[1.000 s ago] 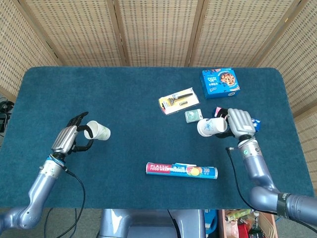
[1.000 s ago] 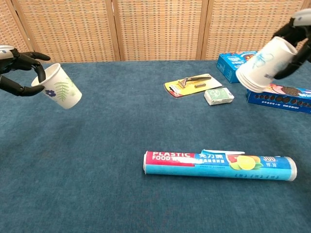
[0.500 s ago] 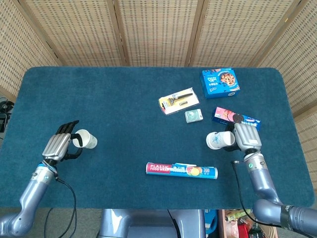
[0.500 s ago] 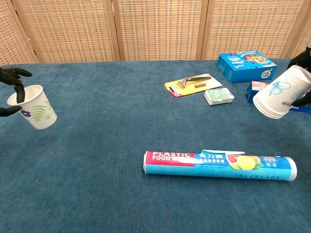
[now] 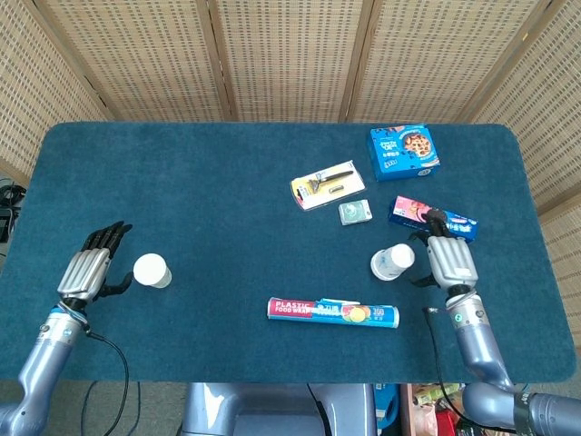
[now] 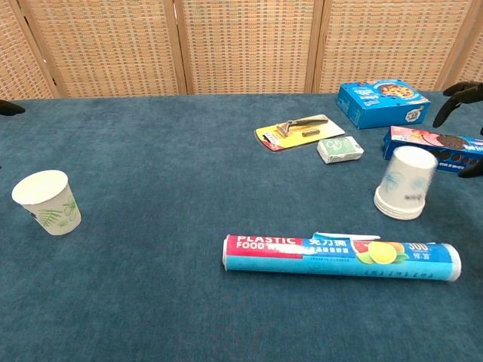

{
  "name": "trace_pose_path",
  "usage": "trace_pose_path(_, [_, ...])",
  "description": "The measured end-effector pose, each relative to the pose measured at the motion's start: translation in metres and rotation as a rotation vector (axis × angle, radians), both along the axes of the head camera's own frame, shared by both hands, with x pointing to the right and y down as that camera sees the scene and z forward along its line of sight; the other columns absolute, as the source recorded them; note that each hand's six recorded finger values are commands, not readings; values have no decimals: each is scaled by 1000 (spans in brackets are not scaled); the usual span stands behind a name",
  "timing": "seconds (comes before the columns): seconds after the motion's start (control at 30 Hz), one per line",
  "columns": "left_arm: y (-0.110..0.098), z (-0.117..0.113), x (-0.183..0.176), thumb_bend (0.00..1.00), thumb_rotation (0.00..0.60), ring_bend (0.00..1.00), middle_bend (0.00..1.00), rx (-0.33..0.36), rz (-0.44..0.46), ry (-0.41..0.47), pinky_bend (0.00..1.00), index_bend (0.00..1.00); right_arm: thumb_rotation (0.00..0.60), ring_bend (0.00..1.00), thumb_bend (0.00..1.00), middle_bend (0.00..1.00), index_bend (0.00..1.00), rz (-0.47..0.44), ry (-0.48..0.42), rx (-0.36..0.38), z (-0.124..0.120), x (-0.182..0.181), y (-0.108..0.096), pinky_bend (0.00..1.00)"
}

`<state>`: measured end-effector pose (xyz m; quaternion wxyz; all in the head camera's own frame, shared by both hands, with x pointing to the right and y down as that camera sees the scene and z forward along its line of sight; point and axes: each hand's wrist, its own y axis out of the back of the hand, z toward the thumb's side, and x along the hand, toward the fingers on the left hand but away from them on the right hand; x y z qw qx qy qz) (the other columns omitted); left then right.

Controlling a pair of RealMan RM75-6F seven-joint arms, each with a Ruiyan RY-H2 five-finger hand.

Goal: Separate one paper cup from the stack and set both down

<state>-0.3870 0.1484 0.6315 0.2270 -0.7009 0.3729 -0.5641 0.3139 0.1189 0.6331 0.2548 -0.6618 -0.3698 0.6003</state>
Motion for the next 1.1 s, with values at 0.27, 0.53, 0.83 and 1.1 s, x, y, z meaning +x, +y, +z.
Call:
trace_pose_path(0.27, [14, -18, -7, 430, 600, 0, 0, 47, -8, 11, 0, 0, 600, 0, 180, 0, 117, -21, -10, 37, -9, 3, 9, 148])
trace_pose_path(0.53, [43, -45, -19, 415, 600, 0, 0, 147, 20, -39, 0, 0, 600, 0, 165, 0, 117, -87, 33, 191, -33, 22, 24, 118])
trace_pose_path(0.83, [87, -74, -35, 413, 600, 0, 0, 249, 40, -119, 0, 0, 600, 0, 165, 0, 117, -84, 122, 321, -61, 70, 68, 96])
trace_pose_path(1.1, [110, -78, -44, 413, 600, 0, 0, 239, 48, -160, 0, 0, 600, 0, 163, 0, 117, -89, 119, 350, -70, 82, 96, 94])
